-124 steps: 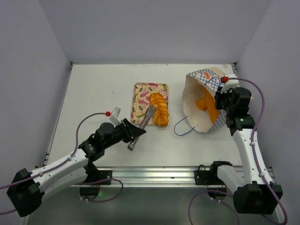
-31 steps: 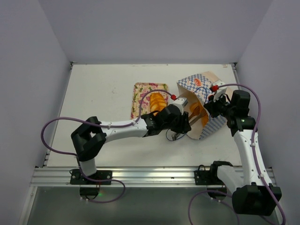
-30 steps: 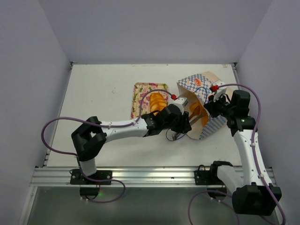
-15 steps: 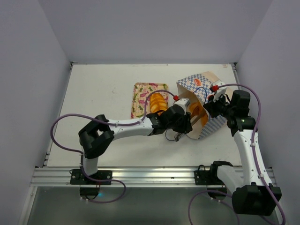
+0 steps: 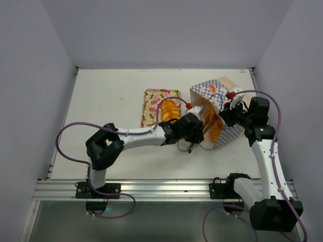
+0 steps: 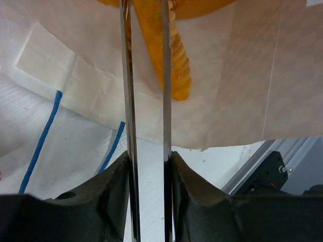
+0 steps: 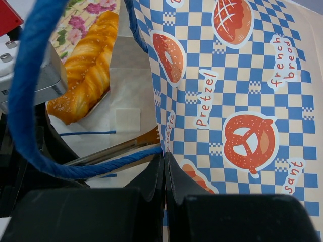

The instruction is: Take the fake bread out of the paper bag

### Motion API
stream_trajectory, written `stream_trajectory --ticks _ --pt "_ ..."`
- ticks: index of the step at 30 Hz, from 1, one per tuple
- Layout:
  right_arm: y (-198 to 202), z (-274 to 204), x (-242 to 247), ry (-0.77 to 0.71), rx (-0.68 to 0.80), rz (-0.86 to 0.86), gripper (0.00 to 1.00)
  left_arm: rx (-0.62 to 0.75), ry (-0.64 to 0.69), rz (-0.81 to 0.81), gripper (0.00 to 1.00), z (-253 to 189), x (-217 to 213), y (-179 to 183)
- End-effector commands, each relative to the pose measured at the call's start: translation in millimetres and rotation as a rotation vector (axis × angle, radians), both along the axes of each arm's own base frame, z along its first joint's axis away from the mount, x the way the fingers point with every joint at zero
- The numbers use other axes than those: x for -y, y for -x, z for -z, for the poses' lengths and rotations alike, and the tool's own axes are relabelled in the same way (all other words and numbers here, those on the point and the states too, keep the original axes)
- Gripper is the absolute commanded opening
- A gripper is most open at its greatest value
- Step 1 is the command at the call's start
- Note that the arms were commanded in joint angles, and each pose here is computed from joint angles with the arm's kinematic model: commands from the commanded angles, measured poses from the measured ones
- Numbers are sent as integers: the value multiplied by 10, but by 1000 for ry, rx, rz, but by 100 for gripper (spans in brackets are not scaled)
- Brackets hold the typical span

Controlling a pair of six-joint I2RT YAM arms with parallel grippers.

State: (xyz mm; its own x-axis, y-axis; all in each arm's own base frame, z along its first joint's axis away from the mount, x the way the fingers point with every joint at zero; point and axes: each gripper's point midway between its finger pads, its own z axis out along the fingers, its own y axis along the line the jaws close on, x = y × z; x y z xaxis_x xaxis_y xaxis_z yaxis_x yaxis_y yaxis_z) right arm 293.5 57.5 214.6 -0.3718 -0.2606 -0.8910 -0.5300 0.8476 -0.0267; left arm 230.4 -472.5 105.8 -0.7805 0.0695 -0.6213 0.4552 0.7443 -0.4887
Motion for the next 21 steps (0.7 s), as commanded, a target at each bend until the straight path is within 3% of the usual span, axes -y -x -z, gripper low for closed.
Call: stream_trajectory --ticks 1,8,21 --pt "22 -64 -64 -19 30 -35 0 40 18 -10 29 -164 58 -62" --pt "25 -65 -60 -19 31 -32 0 45 61 26 0 -305 86 -3" --pt "2 -107 -8 -14 53 9 0 14 189 88 0 -680 -65 229"
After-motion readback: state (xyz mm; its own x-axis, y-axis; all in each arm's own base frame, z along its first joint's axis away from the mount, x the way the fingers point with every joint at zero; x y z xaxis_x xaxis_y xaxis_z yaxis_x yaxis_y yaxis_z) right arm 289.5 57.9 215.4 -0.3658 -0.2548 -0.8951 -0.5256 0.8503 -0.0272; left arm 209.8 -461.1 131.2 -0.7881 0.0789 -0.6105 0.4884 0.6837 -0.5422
